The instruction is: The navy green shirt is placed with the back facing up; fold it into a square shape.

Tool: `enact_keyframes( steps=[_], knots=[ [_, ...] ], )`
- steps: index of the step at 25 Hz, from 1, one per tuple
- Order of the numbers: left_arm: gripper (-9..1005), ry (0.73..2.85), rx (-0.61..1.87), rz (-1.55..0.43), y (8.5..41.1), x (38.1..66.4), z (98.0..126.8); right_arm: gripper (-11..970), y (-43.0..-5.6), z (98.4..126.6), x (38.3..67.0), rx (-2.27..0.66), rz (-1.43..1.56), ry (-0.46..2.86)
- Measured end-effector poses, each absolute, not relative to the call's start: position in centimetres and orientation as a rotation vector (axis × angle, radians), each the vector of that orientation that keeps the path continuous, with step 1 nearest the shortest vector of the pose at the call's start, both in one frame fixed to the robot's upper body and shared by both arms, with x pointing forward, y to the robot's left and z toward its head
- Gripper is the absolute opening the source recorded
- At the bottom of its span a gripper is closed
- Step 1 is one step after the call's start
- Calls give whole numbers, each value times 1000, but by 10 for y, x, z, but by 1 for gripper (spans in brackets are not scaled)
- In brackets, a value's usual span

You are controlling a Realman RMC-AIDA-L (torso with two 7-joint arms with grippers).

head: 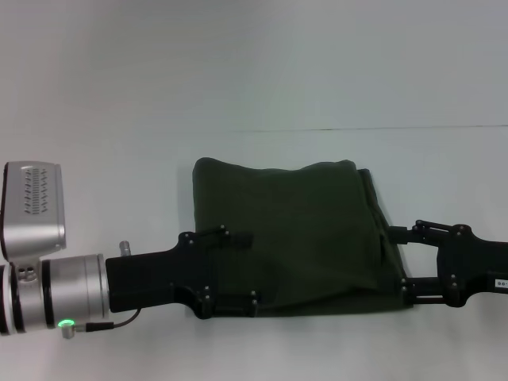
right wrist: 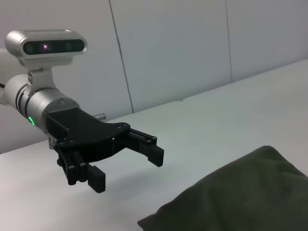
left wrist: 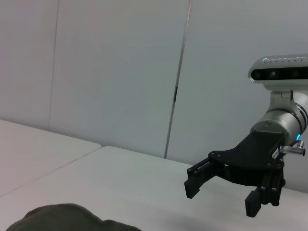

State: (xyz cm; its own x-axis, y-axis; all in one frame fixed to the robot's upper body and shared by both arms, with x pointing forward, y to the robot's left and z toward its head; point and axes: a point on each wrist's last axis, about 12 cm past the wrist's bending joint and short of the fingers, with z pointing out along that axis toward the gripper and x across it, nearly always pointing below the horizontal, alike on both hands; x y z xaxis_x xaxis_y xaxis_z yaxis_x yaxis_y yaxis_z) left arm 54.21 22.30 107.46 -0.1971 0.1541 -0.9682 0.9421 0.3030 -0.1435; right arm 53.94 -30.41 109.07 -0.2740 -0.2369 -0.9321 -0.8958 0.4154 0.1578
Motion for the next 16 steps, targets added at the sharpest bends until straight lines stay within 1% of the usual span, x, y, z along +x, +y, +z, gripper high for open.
enact_keyframes(
  steps=[16],
  knots=[
    [936,1598,1038,-1032,223,540,1074,915,-303,1091,540,-997,903,1749]
  ],
)
